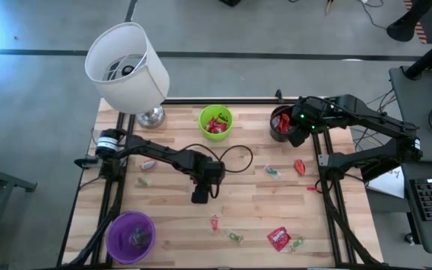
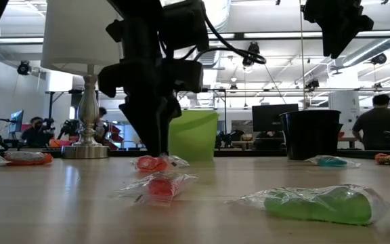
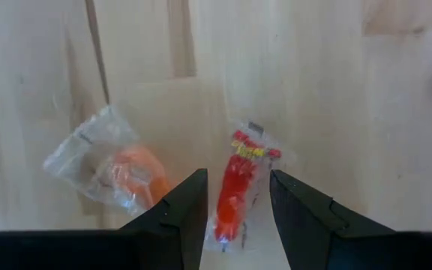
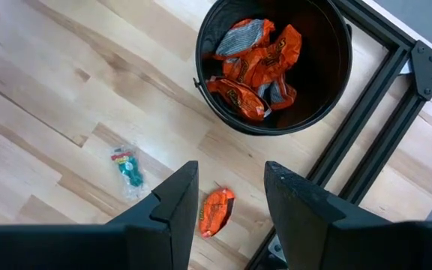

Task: Sort candy
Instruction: Put the red gummy candy into the violet bucket

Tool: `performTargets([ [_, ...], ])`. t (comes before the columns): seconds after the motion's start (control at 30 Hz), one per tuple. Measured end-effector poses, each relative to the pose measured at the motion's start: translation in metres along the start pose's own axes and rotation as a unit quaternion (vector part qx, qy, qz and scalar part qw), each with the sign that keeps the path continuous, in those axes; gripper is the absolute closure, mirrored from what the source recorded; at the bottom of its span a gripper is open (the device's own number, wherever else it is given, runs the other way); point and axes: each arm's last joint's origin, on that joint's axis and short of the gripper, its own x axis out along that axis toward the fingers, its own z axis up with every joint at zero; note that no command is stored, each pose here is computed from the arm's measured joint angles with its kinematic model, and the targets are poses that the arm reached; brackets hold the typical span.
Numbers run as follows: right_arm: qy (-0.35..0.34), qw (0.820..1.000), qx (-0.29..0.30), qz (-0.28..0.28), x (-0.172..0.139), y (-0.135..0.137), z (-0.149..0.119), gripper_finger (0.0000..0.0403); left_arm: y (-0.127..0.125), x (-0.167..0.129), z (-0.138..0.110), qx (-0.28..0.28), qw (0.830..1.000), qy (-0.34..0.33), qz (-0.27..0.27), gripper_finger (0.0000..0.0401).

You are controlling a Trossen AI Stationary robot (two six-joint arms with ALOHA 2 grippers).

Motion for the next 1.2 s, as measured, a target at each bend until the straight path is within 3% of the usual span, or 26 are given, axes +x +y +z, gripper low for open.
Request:
performTargets([
  [0.43, 0.000, 1.000, 0.000, 0.000, 0.000, 0.000, 0.000, 0.0257, 0.002, 0.021, -0.002, 0.004, 1.000, 0.028, -0.012, 0.0287],
  [0.73, 0.000, 1.000, -0.002, 0.000, 0.000, 0.000, 0.000, 0.0257, 0.004, 0.017, -0.003, 0.004, 0.999, 0.031, -0.011, 0.0388],
  [0.83, 0.000, 1.000, -0.002, 0.000, 0.000, 0.000, 0.000, 0.0257, 0.002, 0.014, -0.007, -0.005, 0.999, 0.049, -0.022, 0.0391],
  [1.0, 0.000, 1.000, -0.002, 0.000, 0.000, 0.000, 0.000, 0.0257, -0.001, 0.002, -0.008, -0.030, 0.995, 0.080, -0.045, 0.0397],
  [1.2, 0.000, 1.000, -0.006, 0.000, 0.000, 0.000, 0.000, 0.0257, -0.011, -0.033, 0.001, -0.038, 0.992, 0.099, -0.070, 0.0399],
])
